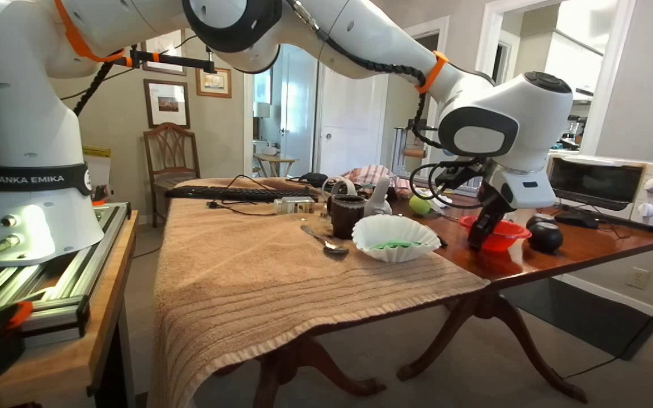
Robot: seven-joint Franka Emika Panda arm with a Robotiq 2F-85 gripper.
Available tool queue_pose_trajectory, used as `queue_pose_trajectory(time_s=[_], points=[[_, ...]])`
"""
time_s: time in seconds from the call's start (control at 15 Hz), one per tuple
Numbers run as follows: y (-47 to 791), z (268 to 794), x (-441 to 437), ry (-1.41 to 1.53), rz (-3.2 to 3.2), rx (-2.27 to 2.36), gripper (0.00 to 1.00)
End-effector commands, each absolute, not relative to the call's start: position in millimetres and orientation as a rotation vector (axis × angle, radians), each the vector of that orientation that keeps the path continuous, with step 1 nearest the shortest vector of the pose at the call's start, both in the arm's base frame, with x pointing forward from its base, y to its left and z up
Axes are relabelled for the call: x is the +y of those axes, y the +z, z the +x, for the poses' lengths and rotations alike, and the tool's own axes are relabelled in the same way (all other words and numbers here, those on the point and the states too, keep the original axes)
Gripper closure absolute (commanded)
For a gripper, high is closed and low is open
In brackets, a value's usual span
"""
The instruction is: Pour the contents of the orange bowl into the black cup on the right
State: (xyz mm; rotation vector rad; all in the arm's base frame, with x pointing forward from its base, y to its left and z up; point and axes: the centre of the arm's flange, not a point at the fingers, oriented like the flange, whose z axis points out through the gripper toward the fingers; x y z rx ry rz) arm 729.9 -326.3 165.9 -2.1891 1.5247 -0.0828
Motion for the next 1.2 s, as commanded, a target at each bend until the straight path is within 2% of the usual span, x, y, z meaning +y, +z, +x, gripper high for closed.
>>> queue_pose_trajectory(time_s=[0.0,0.27,0.6,0.93,1.0,1.07,1.13], points=[[177,729,-318,-0.103,-2.226,1.517,0.01],[192,723,-309,-0.116,-2.259,1.519,0.0],[226,692,-293,-0.065,-2.36,1.549,0.0],[255,671,-268,-0.007,-2.599,1.321,0.0],[259,670,-262,0.01,-2.637,1.259,0.0],[250,705,-285,-0.049,-2.548,1.354,0.0],[254,704,-280,-0.046,-2.554,1.339,0.0]])
